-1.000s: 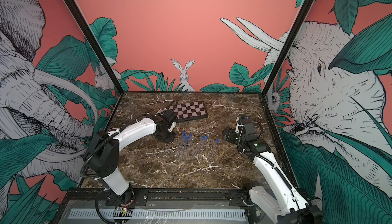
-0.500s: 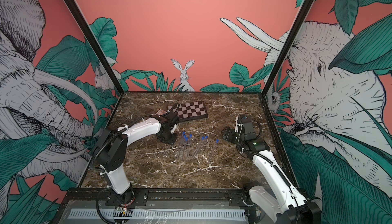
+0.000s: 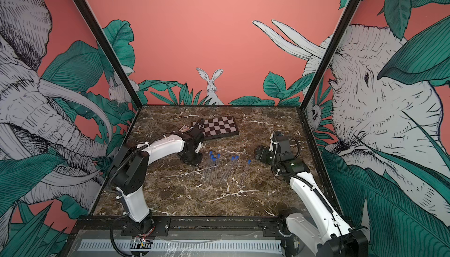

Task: Remove stoppers from test tubes
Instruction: Pick up the test tube at the center of the board.

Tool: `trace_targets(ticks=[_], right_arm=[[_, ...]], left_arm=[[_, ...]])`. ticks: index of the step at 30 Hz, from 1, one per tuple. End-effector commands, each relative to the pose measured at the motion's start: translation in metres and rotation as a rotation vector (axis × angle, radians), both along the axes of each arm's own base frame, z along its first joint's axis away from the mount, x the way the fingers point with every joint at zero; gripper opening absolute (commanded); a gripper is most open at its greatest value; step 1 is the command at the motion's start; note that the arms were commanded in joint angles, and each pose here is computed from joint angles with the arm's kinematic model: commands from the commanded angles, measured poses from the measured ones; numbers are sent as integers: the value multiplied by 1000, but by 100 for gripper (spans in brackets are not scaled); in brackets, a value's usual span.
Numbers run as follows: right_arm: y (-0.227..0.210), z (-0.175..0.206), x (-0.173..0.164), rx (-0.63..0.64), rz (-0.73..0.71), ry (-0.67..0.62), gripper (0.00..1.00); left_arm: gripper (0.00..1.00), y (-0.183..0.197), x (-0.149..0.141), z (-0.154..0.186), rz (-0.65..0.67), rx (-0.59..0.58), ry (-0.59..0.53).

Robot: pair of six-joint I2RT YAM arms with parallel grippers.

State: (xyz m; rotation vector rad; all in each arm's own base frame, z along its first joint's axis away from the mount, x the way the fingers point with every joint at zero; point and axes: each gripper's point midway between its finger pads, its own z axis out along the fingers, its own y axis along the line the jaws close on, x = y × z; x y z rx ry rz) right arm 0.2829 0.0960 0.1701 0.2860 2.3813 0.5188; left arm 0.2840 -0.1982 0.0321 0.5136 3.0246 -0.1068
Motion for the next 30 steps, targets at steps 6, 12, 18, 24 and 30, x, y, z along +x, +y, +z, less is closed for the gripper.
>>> trace_targets(ticks=[6, 12, 18, 24, 30], right_arm=[[-1, -6, 1, 2, -20, -5, 81], [-2, -6, 2, 0, -23, -6, 81], [-1, -8, 3, 4, -27, -2, 81], [-1, -9, 4, 2, -25, -1, 81], [-1, -7, 5, -2, -23, -5, 82]], left_arm=[[29, 8, -8, -11, 13, 17, 40], [26, 12, -8, -15, 16, 26, 46], [24, 13, -9, -18, 12, 32, 51], [24, 14, -12, -26, 7, 41, 73], [19, 18, -11, -29, -2, 61, 64]])
